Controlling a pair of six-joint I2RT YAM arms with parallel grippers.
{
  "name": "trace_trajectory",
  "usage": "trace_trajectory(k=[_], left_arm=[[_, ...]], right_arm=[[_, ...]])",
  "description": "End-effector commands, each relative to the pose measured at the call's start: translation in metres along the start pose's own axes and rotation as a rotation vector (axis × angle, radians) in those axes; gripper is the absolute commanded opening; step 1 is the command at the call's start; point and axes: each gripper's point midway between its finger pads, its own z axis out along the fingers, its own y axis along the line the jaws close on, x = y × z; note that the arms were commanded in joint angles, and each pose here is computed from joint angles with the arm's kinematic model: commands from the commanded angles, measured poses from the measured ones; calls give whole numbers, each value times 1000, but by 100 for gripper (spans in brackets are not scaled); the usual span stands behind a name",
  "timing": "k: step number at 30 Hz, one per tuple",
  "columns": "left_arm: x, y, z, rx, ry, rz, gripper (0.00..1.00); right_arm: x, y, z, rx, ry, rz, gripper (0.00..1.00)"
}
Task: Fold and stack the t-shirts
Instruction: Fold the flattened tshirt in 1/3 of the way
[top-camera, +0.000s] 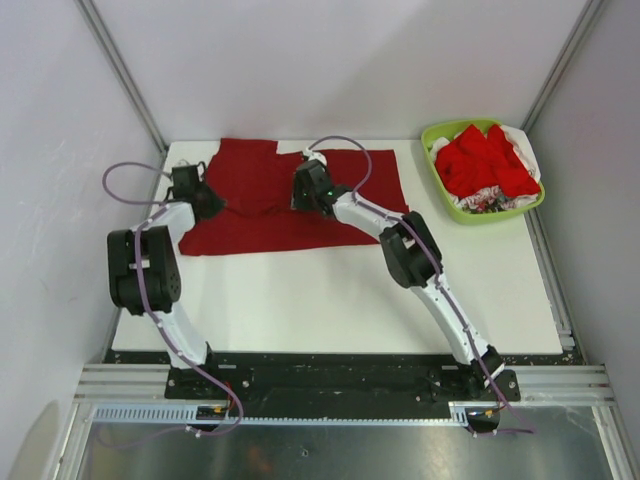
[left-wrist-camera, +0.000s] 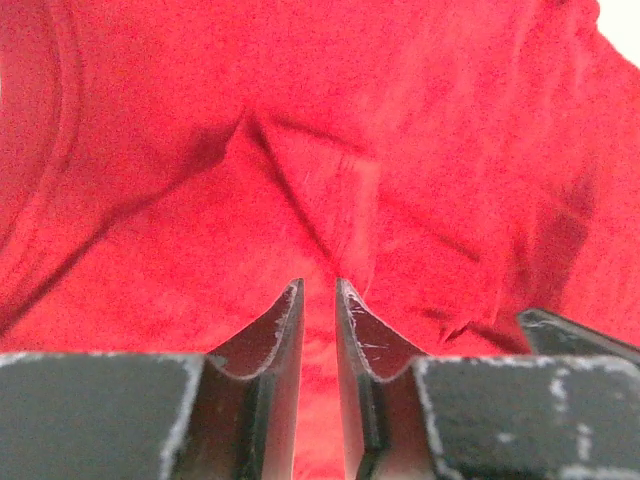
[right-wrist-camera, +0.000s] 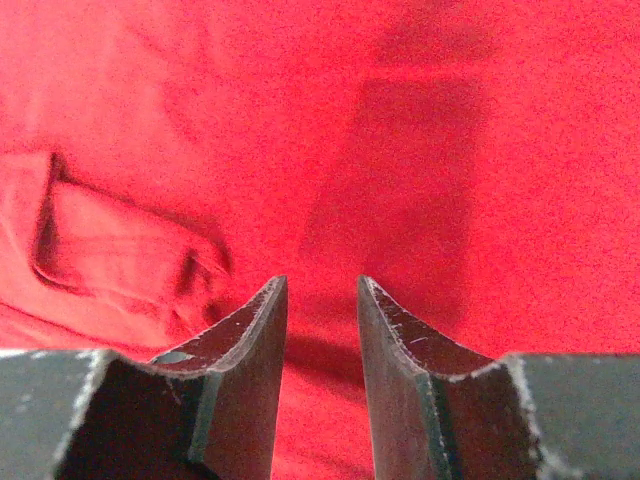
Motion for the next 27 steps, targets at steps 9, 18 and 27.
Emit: trace_trajectory(k=[9,18,27], left_arm=[[43,20,-43,-34,64,-131,16],[43,40,-50,-112,49,-151,14],[39,64,-49,-212,20,-161,10]], right_arm=[[-33,-92,-120,223,-21,135,41],[-22,-161,-165,354,5,167,40],[-15,-196,-179,414,42,175,40]])
